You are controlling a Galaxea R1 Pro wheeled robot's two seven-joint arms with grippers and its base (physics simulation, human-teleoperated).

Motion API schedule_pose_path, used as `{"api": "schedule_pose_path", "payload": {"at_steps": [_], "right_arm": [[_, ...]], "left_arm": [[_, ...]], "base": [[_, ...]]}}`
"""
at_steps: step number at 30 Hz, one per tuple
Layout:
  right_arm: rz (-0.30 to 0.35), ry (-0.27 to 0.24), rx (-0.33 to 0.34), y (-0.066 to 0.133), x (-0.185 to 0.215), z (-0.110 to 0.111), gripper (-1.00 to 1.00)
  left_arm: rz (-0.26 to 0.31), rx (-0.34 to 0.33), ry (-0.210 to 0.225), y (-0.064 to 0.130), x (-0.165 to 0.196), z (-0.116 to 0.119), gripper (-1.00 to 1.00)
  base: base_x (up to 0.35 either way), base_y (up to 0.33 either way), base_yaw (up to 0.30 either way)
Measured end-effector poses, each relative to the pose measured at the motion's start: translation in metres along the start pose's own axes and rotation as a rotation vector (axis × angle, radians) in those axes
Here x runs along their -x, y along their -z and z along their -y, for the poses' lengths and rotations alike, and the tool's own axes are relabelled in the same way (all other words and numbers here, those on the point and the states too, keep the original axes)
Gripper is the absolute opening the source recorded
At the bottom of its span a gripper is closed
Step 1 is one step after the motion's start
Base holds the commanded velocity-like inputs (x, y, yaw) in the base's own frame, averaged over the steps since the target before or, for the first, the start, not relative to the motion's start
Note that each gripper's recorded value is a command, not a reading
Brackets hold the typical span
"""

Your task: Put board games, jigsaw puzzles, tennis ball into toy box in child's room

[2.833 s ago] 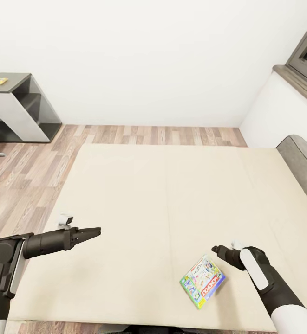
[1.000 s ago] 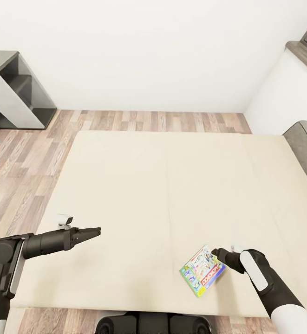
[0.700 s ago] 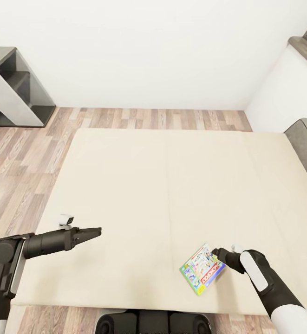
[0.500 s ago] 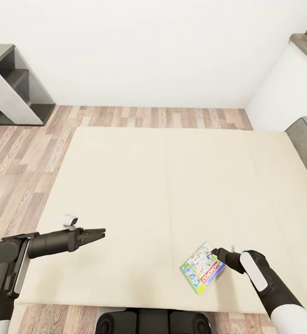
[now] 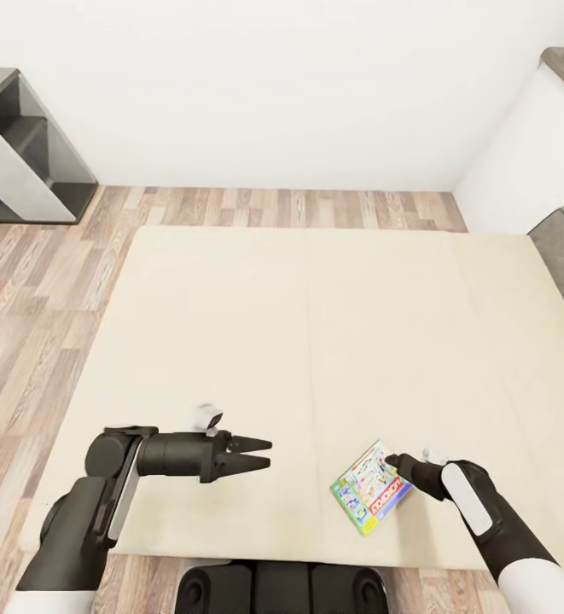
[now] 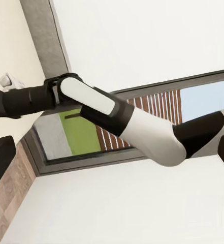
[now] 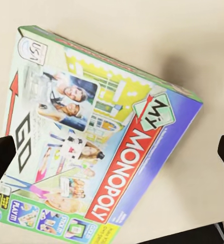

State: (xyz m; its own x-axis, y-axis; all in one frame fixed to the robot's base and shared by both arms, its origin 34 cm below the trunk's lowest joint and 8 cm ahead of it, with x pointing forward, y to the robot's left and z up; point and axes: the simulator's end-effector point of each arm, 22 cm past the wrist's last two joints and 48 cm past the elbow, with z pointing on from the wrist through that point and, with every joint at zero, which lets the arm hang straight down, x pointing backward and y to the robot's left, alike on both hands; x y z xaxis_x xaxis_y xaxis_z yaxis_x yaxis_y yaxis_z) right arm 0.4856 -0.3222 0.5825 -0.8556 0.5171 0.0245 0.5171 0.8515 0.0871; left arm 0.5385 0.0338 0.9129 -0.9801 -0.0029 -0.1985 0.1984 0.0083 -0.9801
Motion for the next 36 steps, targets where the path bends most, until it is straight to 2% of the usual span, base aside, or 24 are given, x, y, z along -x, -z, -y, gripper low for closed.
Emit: {"api": "schedule_pose_path", "payload": {"at_steps": [3, 7, 16, 36], "right_arm": [[0.000, 0.003, -0.012, 0.000, 0.002, 0.008, 1.00], [-0.001, 0.004, -0.026, -0.001, 0.004, 0.017, 1.00], [-0.009, 0.002, -0.039, -0.004, 0.002, 0.030, 1.00], [0.009, 0.002, 0.074, -0.010, 0.007, 0.026, 1.00]], "left_arm": [[0.001, -0.018, 0.005, -0.008, -0.001, 0.002, 1.00], [0.007, -0.016, 0.010, -0.008, -0.001, -0.001, 1.00], [0.034, 0.026, 0.019, 0.011, 0.002, -0.018, 1.00], [0.038, 0.033, 0.051, 0.014, -0.004, -0.033, 1.00]], "base": [[0.000, 0.000, 0.000], [0.000, 0.000, 0.000], [0.000, 0.000, 0.000], [0.000, 0.000, 0.000]]}}
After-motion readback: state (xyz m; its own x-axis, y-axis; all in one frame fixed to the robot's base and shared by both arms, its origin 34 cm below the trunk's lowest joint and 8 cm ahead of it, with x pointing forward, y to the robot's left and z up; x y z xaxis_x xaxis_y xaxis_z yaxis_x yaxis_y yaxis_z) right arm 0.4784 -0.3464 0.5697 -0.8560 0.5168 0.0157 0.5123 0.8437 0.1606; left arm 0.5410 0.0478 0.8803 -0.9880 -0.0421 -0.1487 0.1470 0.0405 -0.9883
